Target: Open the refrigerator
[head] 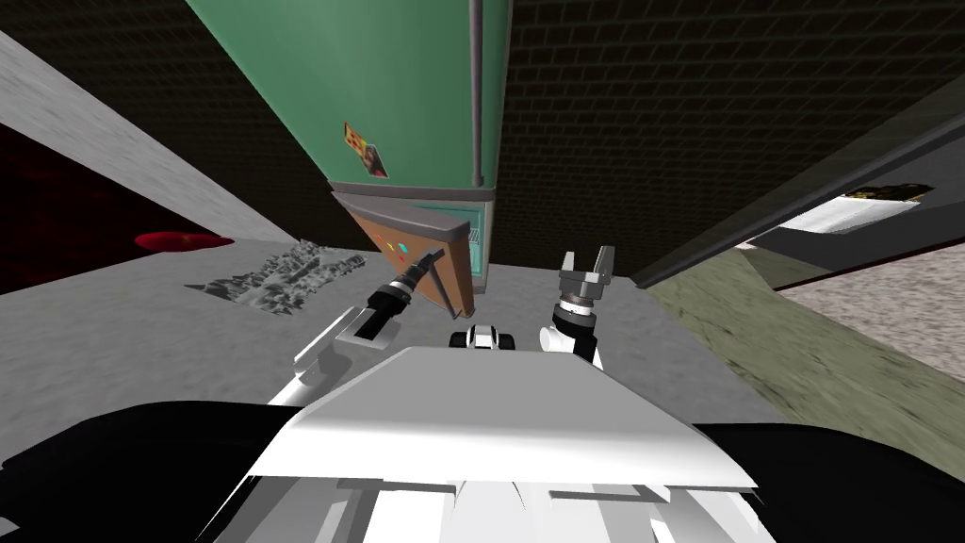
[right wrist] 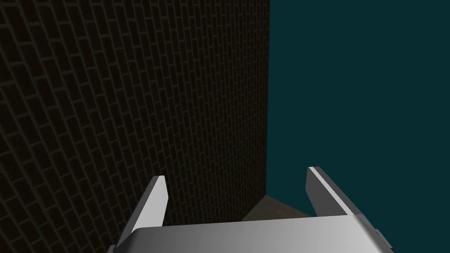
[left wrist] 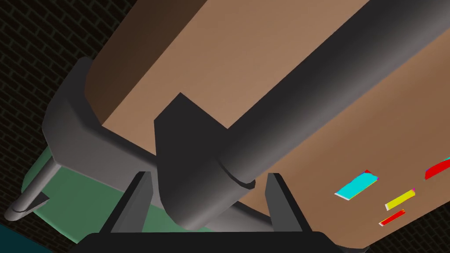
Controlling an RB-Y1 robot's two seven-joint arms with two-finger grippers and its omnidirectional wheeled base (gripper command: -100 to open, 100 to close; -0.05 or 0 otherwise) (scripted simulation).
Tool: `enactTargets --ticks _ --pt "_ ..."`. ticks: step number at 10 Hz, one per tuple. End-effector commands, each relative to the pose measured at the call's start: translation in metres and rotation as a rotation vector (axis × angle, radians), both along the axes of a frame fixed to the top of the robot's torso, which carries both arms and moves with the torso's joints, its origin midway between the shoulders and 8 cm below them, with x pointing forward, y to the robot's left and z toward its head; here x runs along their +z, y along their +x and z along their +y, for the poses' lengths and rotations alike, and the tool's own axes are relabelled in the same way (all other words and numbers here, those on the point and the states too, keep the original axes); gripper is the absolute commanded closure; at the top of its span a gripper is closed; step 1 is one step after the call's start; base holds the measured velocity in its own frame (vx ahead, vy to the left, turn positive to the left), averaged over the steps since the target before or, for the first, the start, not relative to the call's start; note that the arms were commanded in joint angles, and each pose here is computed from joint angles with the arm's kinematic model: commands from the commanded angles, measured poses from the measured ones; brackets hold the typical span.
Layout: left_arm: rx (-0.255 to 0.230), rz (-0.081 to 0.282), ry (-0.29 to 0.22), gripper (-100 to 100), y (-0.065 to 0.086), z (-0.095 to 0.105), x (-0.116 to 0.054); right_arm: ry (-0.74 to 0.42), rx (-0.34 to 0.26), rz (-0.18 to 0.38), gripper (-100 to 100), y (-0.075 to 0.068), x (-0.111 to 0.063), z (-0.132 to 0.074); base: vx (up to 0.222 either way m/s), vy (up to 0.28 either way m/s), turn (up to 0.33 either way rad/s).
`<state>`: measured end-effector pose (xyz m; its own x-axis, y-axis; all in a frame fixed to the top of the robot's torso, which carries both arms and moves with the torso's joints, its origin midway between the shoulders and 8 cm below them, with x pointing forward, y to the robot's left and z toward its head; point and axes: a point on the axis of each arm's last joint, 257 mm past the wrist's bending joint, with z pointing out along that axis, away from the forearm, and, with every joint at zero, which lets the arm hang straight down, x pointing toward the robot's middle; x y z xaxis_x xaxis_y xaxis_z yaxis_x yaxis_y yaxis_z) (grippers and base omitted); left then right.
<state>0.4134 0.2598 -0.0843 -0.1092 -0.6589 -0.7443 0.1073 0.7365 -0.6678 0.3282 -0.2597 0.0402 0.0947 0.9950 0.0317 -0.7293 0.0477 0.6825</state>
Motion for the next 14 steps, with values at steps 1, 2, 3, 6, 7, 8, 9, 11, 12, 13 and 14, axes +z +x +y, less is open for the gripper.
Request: enactTargets --ticks 1,2,3,6,7,8,9,11,12,13,14 --pt "-0.063 0.0 0.003 100 -0.008 -0.02 0.0 0.0 0.0 0.0 0 0.0 0.0 0.0 -0.182 0.306 -0.115" --pt "-0.063 0.0 0.003 100 -0.008 -0.02 0.0 0.0 0.0 0.0 0 0.0 0.0 0.0 -0.164 0.282 -0.067" --pt "-0.094 0.001 0.004 100 -0.013 -0.03 -0.001 0.0 0.0 0.0 0 0.0 0.0 0.0 -0.184 0.292 -0.052" --pt "-0.125 0.002 0.004 100 -0.018 -0.04 -0.001 0.0 0.0 0.0 0 0.0 0.0 0.0 -0.134 0.228 -0.04" --pt "-0.157 0.003 0.004 100 -0.023 -0.05 -0.001 0.0 0.0 0.0 0 0.0 0.0 0.0 -0.137 0.282 -0.058" --pt "-0.188 0.004 0.003 100 -0.029 -0.059 -0.002 0.0 0.0 0.0 0 0.0 0.0 0.0 -0.165 0.326 -0.103" --pt "-0.188 0.004 0.003 100 -0.029 -0.059 -0.002 0.0 0.0 0.0 0 0.0 0.0 0.0 -0.142 0.245 -0.044" --pt "-0.249 0.008 -0.001 100 -0.04 -0.078 -0.002 0.0 0.0 0.0 0 0.0 0.0 0.0 -0.155 0.311 -0.062" --pt "-0.249 0.008 -0.001 100 -0.04 -0.078 -0.002 0.0 0.0 0.0 0 0.0 0.0 0.0 -0.142 0.257 -0.046" --pt "-0.28 0.01 -0.003 100 -0.047 -0.087 -0.002 0.0 0.0 0.0 0 0.0 0.0 0.0 -0.164 0.268 -0.051" --pt "-0.31 0.013 -0.007 100 -0.053 -0.096 -0.003 0.0 0.0 0.0 0 0.0 0.0 0.0 -0.228 0.312 -0.106"
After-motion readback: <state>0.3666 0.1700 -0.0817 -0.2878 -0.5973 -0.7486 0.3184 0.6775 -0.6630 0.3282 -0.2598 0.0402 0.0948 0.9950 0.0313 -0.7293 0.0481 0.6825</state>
